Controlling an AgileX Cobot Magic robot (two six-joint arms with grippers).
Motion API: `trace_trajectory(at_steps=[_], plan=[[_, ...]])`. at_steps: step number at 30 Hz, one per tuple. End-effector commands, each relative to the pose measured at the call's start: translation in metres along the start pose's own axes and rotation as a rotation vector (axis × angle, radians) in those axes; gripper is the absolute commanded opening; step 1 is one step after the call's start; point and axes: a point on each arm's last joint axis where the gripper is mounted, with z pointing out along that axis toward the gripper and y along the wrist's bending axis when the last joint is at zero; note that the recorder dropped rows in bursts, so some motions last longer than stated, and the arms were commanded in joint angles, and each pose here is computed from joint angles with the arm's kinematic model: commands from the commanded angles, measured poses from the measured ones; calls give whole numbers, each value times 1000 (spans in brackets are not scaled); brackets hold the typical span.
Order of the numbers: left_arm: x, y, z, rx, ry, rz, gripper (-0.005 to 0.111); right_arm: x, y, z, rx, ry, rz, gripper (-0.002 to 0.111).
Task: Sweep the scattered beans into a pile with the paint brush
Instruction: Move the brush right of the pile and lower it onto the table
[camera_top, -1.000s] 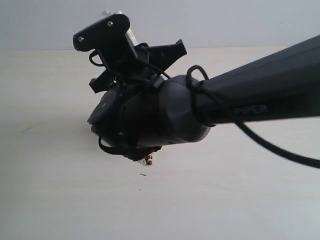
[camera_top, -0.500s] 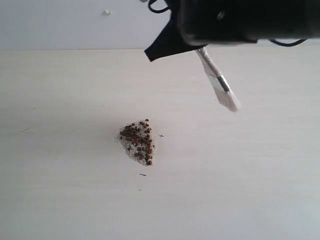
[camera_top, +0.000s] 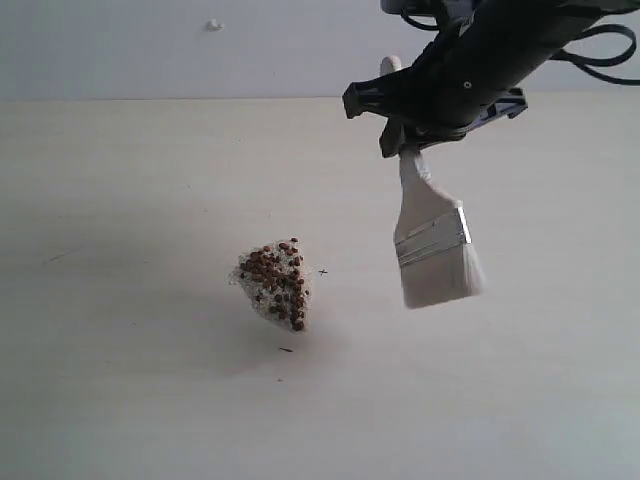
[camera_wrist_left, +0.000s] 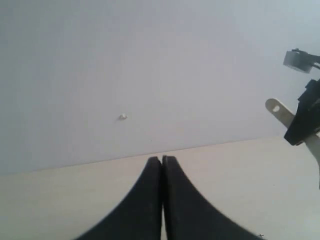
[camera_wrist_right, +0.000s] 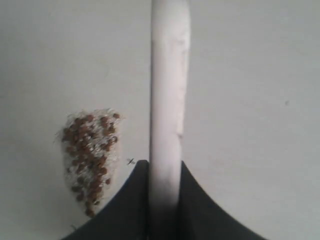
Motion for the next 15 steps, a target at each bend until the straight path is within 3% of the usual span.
trace_trajectory(at_steps=[1, 9, 15], plan=[[1, 0, 0, -4, -3, -7, 0, 6, 3, 19, -144, 99, 2, 0], [1, 0, 0, -4, -3, -7, 0, 10, -26, 59, -187, 185, 109, 0], [1, 0, 0, -4, -3, -7, 0, 19, -50, 69, -261, 261, -64, 0]])
